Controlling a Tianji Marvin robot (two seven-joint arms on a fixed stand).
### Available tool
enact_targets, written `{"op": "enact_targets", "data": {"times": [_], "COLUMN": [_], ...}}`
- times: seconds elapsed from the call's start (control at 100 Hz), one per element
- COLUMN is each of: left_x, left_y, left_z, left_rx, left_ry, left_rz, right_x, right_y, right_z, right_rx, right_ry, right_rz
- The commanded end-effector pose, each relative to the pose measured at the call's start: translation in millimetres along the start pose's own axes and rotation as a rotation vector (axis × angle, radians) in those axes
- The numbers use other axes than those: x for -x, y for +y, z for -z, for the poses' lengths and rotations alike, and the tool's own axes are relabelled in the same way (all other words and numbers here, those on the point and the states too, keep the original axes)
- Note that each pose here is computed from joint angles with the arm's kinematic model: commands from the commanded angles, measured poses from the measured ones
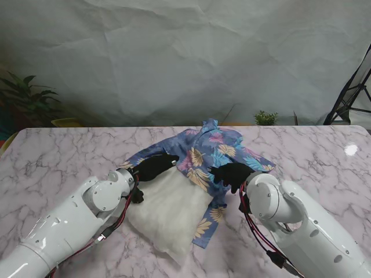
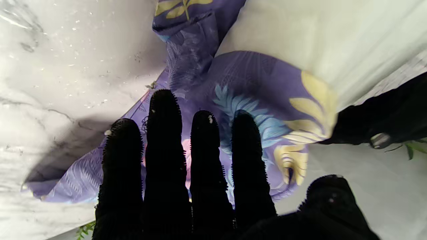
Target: Put a pillowcase on a pillow
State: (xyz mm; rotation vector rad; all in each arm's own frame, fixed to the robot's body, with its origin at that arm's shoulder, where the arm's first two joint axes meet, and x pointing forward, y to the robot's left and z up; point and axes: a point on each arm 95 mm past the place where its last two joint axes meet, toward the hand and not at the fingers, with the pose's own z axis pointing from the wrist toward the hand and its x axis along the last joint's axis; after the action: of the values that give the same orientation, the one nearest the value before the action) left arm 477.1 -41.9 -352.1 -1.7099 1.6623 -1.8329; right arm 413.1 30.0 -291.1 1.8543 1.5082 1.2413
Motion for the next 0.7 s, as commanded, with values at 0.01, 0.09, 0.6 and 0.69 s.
{"op": "enact_targets", "data": {"times": [0.01,0.09,0.6,0.69], "left_x": [0.9,3.4,-7.9,-12.2], "left_y": [16.6,26.9,29.9,26.6], "left_z": [3.4,11.5,41.7,39.1], "left_rx": [0.048,0.082,-0.067,-0.186], "left_ry": [0.004,0.002,-0.039,-0.021], "left_rz": [0.033,0.098,0.043,0.054], "right_x": [2.9,3.0,-3.2,0.9], "right_y": [-1.2,1.3,40.4,45.3], "right_z": [-12.0,-24.5,-46.9,-24.4], "right_rx": [0.029,0.053,0.14,0.166], "right_ry": [-0.015,-0.015,0.049,0.069], "right_rz": [-0.016,-0.046,0.111,0.186]}}
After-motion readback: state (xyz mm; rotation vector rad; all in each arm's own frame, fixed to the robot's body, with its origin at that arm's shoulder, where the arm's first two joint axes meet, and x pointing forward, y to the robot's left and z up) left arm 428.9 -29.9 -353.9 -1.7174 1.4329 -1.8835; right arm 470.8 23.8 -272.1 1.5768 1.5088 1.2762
